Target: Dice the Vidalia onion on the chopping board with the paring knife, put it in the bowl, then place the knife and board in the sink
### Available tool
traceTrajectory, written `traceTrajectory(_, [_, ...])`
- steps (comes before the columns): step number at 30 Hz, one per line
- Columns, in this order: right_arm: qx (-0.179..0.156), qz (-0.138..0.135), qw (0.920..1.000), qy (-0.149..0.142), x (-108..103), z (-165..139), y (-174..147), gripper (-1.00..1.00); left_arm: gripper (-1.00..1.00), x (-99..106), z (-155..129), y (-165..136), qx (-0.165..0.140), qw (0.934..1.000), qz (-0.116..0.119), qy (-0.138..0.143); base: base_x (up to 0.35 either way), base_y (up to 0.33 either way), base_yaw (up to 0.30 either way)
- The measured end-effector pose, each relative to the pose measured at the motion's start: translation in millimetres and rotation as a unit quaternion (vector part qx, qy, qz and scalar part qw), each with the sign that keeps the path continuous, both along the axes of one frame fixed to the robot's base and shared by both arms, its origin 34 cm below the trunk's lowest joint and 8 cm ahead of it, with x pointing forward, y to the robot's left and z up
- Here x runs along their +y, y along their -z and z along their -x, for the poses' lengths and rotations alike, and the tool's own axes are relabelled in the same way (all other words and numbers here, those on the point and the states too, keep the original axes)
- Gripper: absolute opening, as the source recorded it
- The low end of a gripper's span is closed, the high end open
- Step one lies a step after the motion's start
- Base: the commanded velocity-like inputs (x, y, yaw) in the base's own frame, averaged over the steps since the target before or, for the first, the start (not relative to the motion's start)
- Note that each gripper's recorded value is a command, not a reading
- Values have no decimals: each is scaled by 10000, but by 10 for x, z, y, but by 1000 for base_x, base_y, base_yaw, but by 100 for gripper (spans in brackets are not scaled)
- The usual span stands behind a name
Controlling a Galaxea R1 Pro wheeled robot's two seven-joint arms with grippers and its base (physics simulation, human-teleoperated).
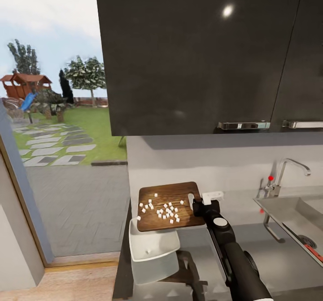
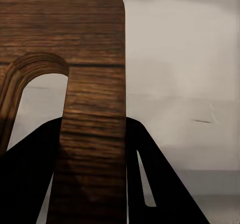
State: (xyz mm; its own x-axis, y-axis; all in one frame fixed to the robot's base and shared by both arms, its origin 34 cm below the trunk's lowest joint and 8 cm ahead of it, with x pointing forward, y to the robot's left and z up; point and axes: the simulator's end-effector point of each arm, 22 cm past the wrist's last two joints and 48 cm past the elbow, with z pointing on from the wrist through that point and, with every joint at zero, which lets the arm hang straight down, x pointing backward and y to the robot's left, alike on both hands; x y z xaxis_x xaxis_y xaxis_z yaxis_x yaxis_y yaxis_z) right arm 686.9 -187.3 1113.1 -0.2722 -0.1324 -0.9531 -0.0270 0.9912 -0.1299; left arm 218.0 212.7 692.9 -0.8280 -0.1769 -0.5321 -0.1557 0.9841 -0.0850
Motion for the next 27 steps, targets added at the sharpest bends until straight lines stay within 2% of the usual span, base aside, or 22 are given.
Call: traceTrajectory(27, [-34, 24, 10000, -24, 12, -4, -12, -100, 100, 0, 1, 1, 1, 10000, 0, 0, 0, 0, 0])
